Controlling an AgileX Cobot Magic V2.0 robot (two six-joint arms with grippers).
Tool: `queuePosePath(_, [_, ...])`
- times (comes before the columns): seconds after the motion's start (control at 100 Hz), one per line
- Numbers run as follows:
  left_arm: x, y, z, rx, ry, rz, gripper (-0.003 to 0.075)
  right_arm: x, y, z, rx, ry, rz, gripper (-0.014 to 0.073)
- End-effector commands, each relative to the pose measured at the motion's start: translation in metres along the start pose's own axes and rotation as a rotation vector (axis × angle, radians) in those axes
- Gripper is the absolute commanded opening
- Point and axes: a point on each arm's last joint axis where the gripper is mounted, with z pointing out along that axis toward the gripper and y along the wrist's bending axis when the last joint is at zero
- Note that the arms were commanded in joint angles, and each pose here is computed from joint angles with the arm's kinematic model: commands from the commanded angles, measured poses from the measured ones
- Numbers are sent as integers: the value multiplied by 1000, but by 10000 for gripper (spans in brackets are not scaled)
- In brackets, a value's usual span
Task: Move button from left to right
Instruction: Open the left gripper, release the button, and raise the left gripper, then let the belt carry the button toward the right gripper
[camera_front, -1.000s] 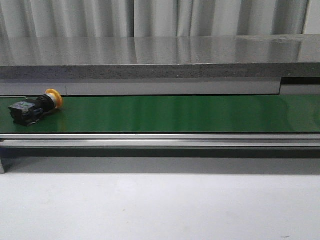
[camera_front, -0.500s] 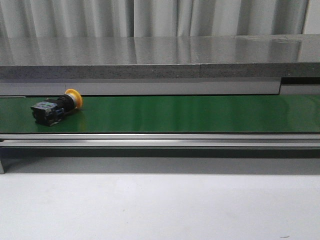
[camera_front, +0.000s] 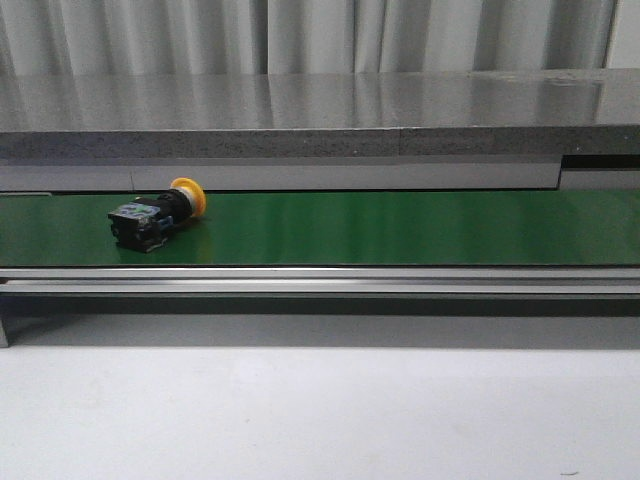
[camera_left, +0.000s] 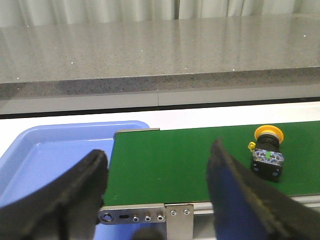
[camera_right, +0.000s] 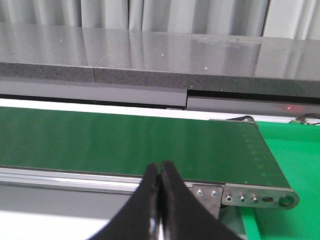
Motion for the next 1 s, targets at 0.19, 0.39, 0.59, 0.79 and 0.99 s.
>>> queuePosePath(0.19, [-16,2,-1,-17,-108,-12,6,-8,0,-2,4,-95,-11,-68])
queuePosePath(0.39, [-16,2,-1,-17,-108,-12,5,-8,0,-2,4,-95,-11,-68])
queuePosePath(0.59, [-16,2,-1,-16,-106,-12,5,-9,0,-2,3,-108,-11,-68])
queuePosePath(0.79, [-16,2,-1,-16,-106,-12,5,-19,0,-3,1,-221,-12,-68])
queuePosePath(0.99, [-16,2,-1,-16,-106,-12,5,-42,1,-9,-1,-342,-12,-68])
